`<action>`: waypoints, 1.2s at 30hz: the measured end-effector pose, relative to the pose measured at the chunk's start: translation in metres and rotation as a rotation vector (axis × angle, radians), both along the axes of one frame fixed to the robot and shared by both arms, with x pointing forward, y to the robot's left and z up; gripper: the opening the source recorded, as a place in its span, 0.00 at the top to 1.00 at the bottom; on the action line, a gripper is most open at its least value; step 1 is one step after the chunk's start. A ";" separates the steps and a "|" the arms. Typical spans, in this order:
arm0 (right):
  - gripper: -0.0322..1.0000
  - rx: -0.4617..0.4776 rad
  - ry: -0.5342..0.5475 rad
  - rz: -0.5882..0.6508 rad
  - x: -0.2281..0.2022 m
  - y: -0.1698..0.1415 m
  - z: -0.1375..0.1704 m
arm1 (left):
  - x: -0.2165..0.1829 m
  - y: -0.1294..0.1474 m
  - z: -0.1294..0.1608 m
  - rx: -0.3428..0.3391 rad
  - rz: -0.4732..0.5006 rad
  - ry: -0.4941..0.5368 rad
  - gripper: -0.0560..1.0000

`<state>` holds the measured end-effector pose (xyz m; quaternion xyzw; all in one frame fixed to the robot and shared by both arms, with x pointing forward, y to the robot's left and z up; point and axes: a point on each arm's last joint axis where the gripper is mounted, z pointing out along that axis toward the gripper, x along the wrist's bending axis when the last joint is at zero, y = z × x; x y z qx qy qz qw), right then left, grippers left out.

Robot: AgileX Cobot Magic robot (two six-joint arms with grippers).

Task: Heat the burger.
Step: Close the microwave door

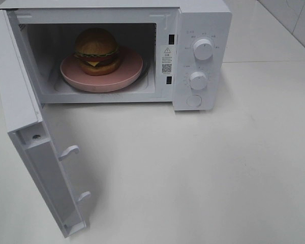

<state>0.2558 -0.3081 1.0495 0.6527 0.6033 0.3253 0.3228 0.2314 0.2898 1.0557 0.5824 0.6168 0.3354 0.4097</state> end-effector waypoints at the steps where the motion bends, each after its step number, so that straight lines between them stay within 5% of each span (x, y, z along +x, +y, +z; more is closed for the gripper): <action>1: 0.26 0.000 0.000 0.000 0.000 0.000 0.000 | 0.000 0.000 0.000 0.000 0.000 0.000 0.03; 11: 0.26 0.015 -0.137 -0.017 -0.021 -0.002 0.001 | 0.000 0.000 0.000 0.000 0.000 0.000 0.03; 36: 0.26 0.016 -0.142 -0.017 -0.022 -0.003 0.001 | 0.000 0.000 0.000 0.000 0.000 0.000 0.03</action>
